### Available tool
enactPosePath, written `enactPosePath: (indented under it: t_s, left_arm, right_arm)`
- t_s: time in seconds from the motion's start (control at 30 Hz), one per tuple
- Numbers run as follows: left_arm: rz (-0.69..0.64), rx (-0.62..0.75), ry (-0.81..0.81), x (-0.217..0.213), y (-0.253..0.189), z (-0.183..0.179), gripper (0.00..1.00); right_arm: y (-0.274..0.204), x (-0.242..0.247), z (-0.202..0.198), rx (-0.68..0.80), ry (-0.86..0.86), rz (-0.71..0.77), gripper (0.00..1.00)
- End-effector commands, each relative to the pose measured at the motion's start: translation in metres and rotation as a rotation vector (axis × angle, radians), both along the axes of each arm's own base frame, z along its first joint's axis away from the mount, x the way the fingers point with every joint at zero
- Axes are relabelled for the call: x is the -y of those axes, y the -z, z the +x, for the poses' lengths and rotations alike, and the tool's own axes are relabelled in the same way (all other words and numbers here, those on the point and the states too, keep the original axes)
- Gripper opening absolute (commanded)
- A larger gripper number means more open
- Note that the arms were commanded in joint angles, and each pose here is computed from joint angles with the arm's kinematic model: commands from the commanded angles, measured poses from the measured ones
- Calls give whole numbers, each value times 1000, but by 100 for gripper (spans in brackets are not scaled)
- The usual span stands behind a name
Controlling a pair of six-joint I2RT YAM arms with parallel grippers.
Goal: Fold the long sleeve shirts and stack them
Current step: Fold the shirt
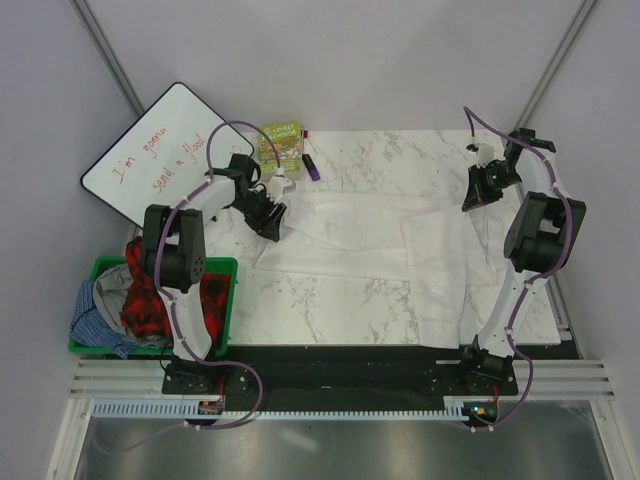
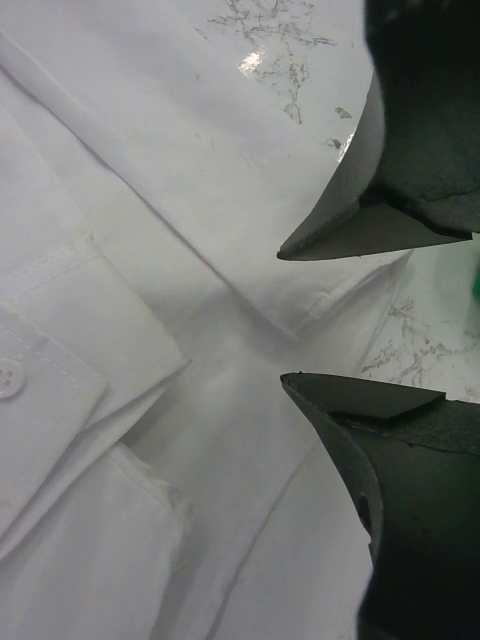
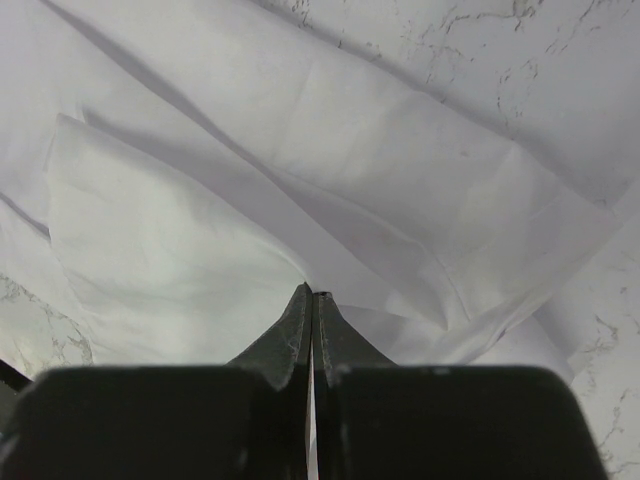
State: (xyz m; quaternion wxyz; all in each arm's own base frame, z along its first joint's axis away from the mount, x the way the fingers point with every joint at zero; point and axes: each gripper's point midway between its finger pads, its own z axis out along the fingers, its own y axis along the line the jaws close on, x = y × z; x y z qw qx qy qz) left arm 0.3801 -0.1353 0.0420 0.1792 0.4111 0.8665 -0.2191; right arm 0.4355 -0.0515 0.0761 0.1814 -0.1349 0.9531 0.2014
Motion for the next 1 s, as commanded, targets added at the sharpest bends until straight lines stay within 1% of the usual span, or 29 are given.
enactPosePath:
  t_s: [0.0, 0.13, 0.23, 0.27, 0.37, 0.43, 0.53, 0.57, 0.63, 0.67, 0.83, 0.9, 0.97]
  left_arm:
    - [8, 0, 27, -1, 4, 2, 56]
    - [13, -13, 38, -1, 8, -2, 55]
    - [11, -23, 46, -1, 9, -7, 50]
    - [11, -31, 47, -1, 10, -9, 43]
    - [-2, -32, 53, 1, 7, -11, 29]
    - [-8, -39, 53, 1, 5, -13, 28]
    - [7, -49, 46, -1, 7, -14, 40]
    - [11, -47, 44, -1, 7, -13, 46]
    - [25, -53, 30, -3, 12, -12, 53]
    - [31, -49, 24, -5, 12, -9, 53]
    - [52, -59, 15, -8, 17, -8, 54]
    - [45, -68, 21, -6, 18, -12, 52]
    - [36, -76, 26, -5, 17, -15, 40]
  right_arm:
    - [-7, -4, 4, 28, -9, 7, 0]
    - [-7, -4, 3, 23, -10, 6, 0]
    - [-6, -4, 3, 22, -10, 5, 0]
    - [-6, -4, 2, 21, -11, 5, 0]
    - [-7, -4, 1, 19, -12, 9, 0]
    - [-8, -5, 0, 20, -15, 10, 0]
    - [-9, -5, 0, 22, -15, 11, 0]
    - [-9, -5, 0, 22, -15, 11, 0]
    - [-9, -5, -1, 23, -16, 10, 0]
    - [-8, -5, -1, 21, -16, 11, 0]
    - [-9, -5, -1, 24, -20, 7, 0]
    - [-7, -5, -1, 21, -20, 10, 0]
    - [-8, -5, -1, 22, -20, 8, 0]
